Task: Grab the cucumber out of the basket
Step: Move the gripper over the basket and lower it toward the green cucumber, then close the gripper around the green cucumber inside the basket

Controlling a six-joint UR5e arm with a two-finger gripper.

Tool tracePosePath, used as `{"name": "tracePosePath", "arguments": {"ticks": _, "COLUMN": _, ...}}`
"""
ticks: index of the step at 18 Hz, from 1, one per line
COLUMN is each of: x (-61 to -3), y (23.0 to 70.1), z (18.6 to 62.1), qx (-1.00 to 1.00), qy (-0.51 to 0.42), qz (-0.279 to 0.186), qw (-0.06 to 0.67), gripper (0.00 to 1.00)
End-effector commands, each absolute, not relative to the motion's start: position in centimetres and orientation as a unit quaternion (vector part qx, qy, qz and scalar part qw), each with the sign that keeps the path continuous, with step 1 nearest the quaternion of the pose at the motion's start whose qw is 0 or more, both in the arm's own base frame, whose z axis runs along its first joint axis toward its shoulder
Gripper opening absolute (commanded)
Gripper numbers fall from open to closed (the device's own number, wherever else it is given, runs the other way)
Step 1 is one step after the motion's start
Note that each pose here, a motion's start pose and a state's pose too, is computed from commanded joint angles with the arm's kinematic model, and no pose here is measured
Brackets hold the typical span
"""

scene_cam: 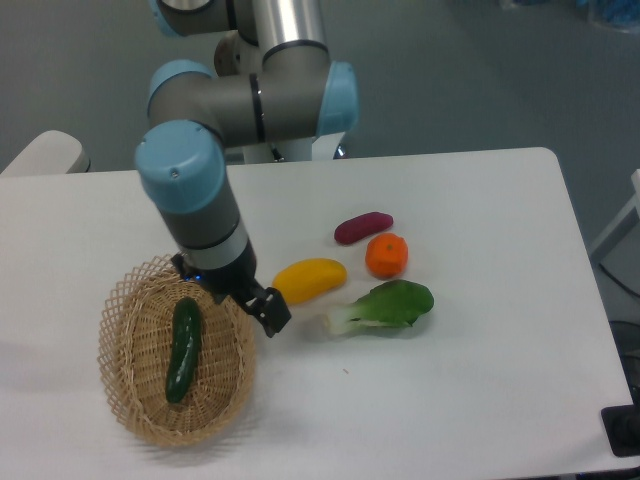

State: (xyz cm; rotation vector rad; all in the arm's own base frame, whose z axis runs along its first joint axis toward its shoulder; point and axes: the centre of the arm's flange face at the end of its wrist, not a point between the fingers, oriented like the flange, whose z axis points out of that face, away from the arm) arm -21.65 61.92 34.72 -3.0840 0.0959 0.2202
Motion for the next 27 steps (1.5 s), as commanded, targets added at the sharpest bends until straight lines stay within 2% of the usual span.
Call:
{"name": "tracePosePath", "arguments": {"ticks": 2, "x": -20.8, "y": 62.4, "z": 33.0, "qx": -0.998, "qy": -0.02, "qz": 0.048, "qw": 0.028, "gripper": 1.0}}
{"name": "tracePosePath", "arguments": {"ticks": 5, "x": -19.2, "y": 63.6, "z": 31.6, "qx": -0.996, "qy": -0.068, "qz": 0.042, "qw": 0.046, "gripper": 1.0}}
{"name": "tracePosePath", "arguments": {"ticks": 15, "x": -17.7, "y": 65.4, "z": 25.3, "qx": -0.997, "qy": -0.051, "qz": 0.039, "qw": 0.033, "gripper": 1.0}}
{"name": "tracePosePath", "arguments": {"ticks": 27, "x": -17.4, "y": 64.8, "z": 21.9, "qx": -0.998, "qy": -0.048, "qz": 0.038, "qw": 0.021, "gripper": 1.0}}
